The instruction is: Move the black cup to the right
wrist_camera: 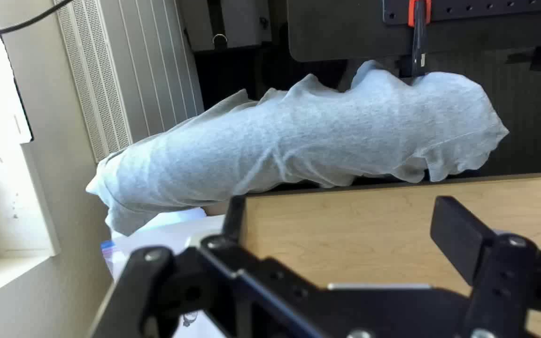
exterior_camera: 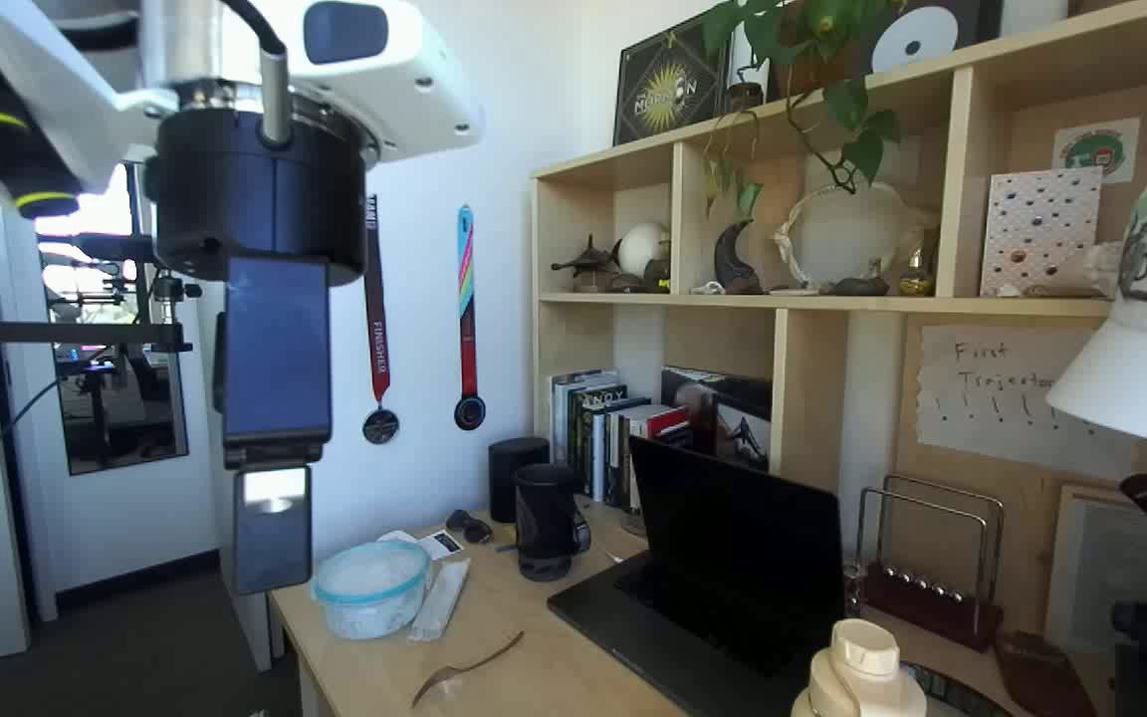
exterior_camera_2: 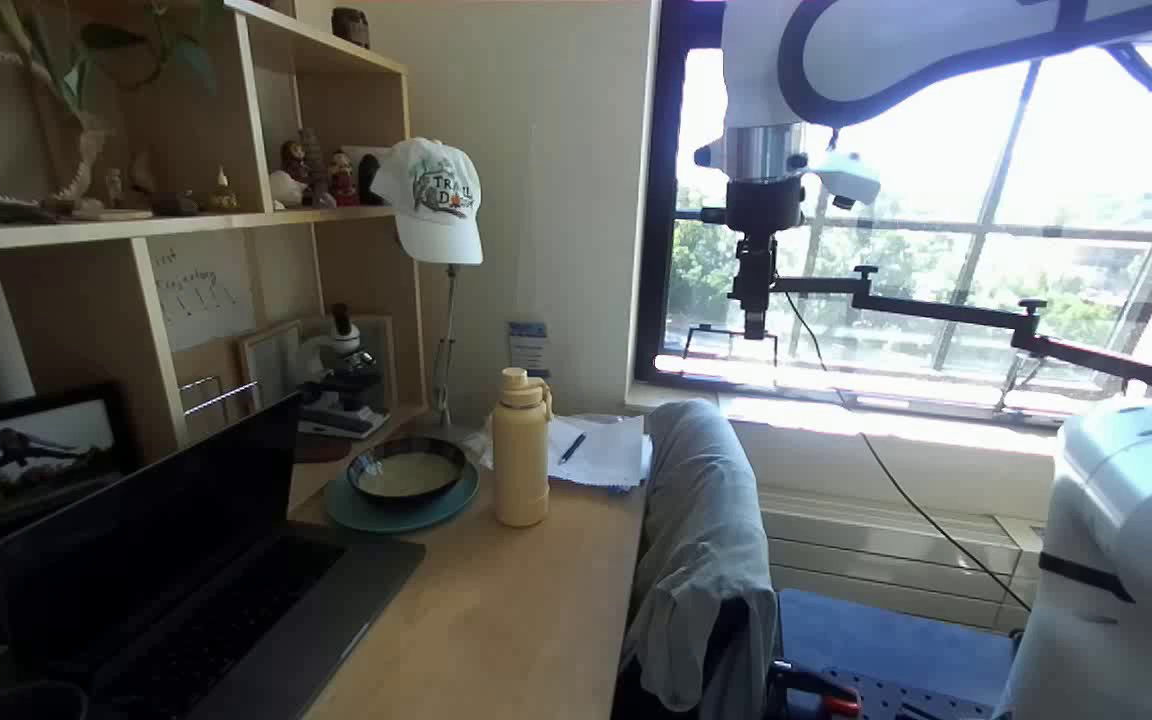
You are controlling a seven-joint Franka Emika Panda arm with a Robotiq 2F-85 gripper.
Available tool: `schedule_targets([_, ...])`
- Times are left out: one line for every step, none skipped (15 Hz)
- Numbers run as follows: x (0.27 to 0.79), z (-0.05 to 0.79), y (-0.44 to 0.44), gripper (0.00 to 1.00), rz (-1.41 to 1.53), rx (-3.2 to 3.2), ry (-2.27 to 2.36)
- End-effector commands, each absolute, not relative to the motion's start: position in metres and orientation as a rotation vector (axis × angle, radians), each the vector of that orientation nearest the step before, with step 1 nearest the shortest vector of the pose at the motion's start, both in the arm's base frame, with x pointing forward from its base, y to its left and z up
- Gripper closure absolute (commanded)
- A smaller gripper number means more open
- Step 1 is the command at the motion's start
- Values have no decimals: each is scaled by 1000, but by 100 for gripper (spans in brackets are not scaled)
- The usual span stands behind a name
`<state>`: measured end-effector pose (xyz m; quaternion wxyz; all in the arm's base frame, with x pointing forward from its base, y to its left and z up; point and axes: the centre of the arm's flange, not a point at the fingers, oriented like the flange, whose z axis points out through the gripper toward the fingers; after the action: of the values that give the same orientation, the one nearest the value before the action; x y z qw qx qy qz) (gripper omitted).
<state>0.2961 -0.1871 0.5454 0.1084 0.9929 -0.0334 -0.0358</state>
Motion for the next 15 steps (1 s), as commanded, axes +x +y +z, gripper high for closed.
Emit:
schedule_targets([296, 545, -187, 0, -105, 2921, -99])
schedule_targets([296, 545, -187, 0, -105, 2921, -99])
schedule_targets([306, 540, -183, 0, -104, 2925, -102])
schedule_targets([318, 535, -175, 0, -96, 2934, -96])
schedule_targets([332, 530, -165, 0, -83, 2937, -78])
schedule_targets([349, 525, -150, 0, -65, 2941, -48])
schedule_targets([367, 520, -133, 0, -30, 2952, -16])
schedule_targets([389, 515, -108, 0, 17, 2952, 33])
schedule_targets([403, 513, -87, 0, 68, 2952, 84])
schedule_targets([421, 508, -63, 0, 123, 2959, 141])
schedule_targets([439, 504, -38, 0, 163, 2956, 197])
schedule_targets([456, 498, -12, 0, 204, 2951, 266])
schedule_targets([472, 494, 14, 0, 244, 2949, 334])
schedule_targets([486, 489, 41, 0, 279, 2933, 420])
schedule_targets([500, 487, 68, 0, 314, 2922, 515])
